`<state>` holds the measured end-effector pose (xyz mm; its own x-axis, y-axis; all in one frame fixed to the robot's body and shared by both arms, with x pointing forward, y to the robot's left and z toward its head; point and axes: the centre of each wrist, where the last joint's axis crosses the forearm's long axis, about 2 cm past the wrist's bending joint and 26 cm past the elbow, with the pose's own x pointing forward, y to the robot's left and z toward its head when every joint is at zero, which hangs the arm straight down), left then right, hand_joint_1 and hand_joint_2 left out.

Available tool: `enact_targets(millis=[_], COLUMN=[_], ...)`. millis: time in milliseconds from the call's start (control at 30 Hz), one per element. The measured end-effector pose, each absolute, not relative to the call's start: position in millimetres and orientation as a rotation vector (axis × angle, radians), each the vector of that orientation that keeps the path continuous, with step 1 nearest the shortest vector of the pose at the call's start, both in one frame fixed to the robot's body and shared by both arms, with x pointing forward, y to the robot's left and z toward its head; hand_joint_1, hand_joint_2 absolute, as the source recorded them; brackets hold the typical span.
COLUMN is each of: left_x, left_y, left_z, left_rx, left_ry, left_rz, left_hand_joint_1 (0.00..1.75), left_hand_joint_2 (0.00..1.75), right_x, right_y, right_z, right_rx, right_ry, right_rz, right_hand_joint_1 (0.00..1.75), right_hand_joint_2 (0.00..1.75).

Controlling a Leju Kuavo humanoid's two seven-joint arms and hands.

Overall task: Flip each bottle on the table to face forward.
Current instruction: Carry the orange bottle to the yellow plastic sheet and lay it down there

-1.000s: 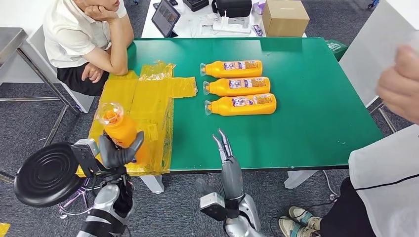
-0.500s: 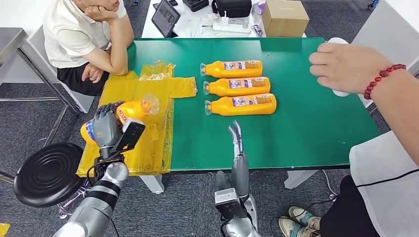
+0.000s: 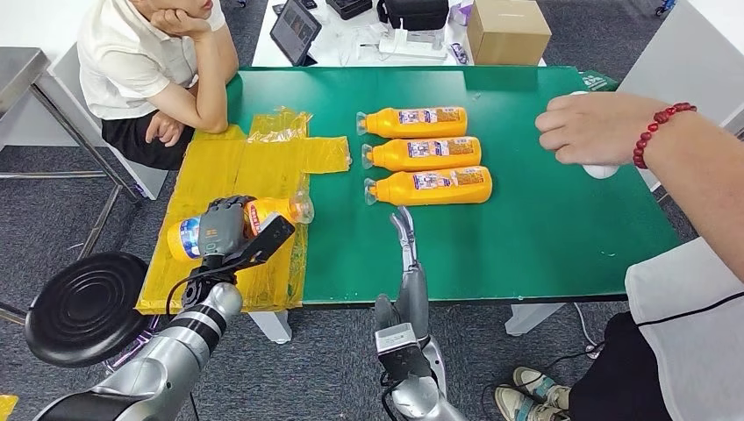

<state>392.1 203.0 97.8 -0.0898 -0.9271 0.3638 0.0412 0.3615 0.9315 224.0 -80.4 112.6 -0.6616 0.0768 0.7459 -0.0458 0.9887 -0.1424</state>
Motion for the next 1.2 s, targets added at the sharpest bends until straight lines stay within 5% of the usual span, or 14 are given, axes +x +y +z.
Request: enact_targets(millis=[33, 900, 1033, 1200], left_x=[393, 411, 410, 400], left_y=[203, 205, 206, 202], left_z=[98, 112, 111, 102], left_rx=[0.863, 0.535, 0.508, 0.439], left_ry=[-1.384, -1.116, -1.150, -1.372], left_rz=[-1.029, -1.192, -1.173, -0.989], left_hand_joint_1=[0.00, 0.00, 0.00, 0.00], left_hand_joint_2=[1.75, 1.75, 0.00, 0.00], right_x=[224, 237, 237, 234], right_y=[-80, -93, -95, -100], right_z=[112, 118, 118, 117], right_rx=[-0.016, -0.168, -0.184, -0.225], right_ry=[-2.282, -2.297, -2.290, -2.289], right_rz=[0.185, 0.121, 0.108, 0.096], right_hand_joint_1=[0.00, 0.00, 0.00, 0.00], right_hand_joint_2=[0.00, 0.00, 0.00, 0.00])
